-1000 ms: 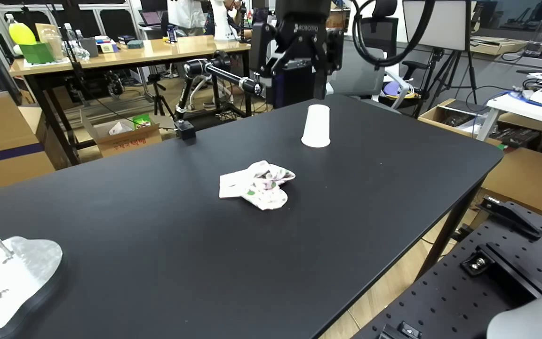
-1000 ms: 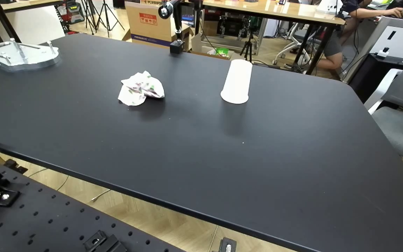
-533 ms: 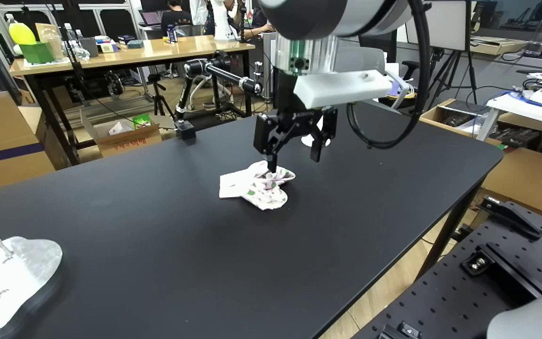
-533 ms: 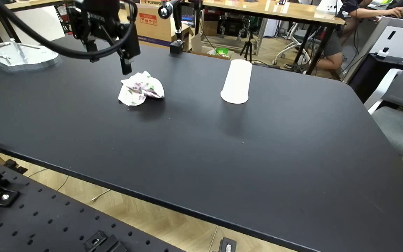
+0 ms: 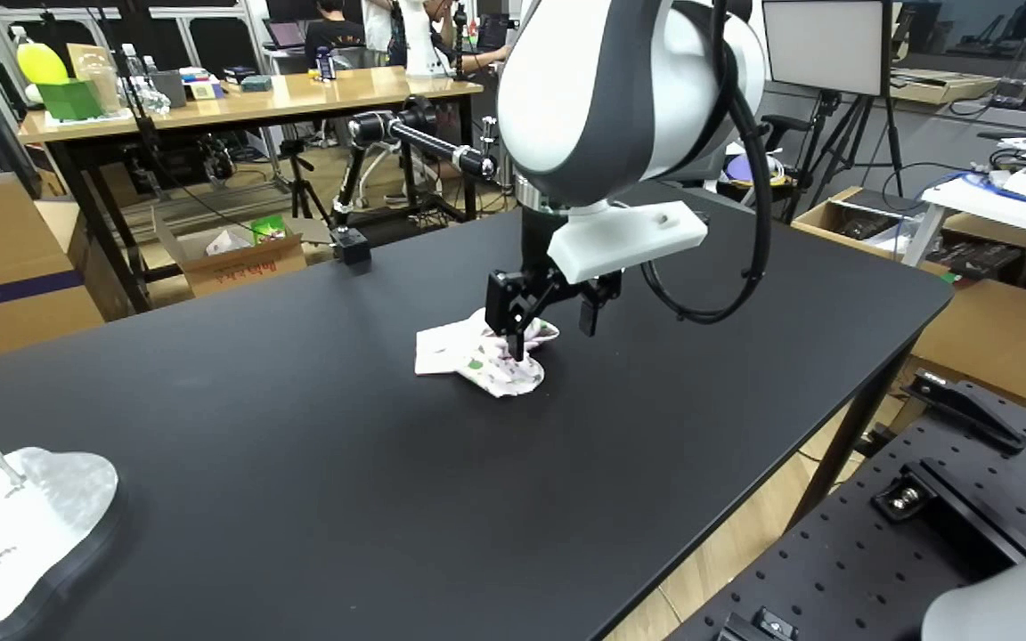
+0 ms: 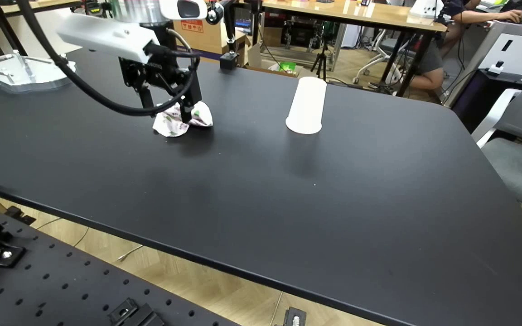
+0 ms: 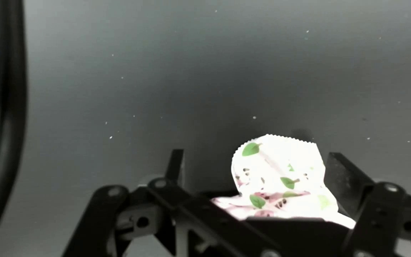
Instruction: Hang the towel on the black clamp stand on the table
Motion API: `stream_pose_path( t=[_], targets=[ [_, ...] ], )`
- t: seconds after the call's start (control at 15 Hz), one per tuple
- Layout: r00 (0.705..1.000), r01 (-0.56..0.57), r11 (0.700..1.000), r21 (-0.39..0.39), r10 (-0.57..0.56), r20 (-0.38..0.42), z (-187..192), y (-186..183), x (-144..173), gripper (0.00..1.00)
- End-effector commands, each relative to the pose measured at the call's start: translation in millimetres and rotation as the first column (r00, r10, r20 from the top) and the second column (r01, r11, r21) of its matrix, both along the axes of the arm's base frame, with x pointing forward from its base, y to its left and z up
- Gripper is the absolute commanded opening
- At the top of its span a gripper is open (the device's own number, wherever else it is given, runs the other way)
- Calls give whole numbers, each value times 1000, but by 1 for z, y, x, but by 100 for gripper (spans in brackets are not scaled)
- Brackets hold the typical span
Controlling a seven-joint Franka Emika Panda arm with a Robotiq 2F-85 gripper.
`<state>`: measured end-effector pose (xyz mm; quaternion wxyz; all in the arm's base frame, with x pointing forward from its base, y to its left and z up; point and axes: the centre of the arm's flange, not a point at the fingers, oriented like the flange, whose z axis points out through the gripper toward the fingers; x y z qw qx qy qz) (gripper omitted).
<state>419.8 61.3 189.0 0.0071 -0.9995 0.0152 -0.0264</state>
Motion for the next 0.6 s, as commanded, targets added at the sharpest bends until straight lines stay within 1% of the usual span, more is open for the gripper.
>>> stream_pose_path(
  t=[0.0, 0.4, 0.47, 0.53],
  targets=[
    [1000, -11, 1000, -30, 11, 12, -20, 5, 25, 100],
    [995, -93, 993, -78, 95, 21, -35, 6, 54, 100],
    [994, -105, 991, -79, 108, 25, -37, 8, 59, 75],
    [993, -110, 991, -72, 112, 23, -39, 9, 63, 75]
  ],
)
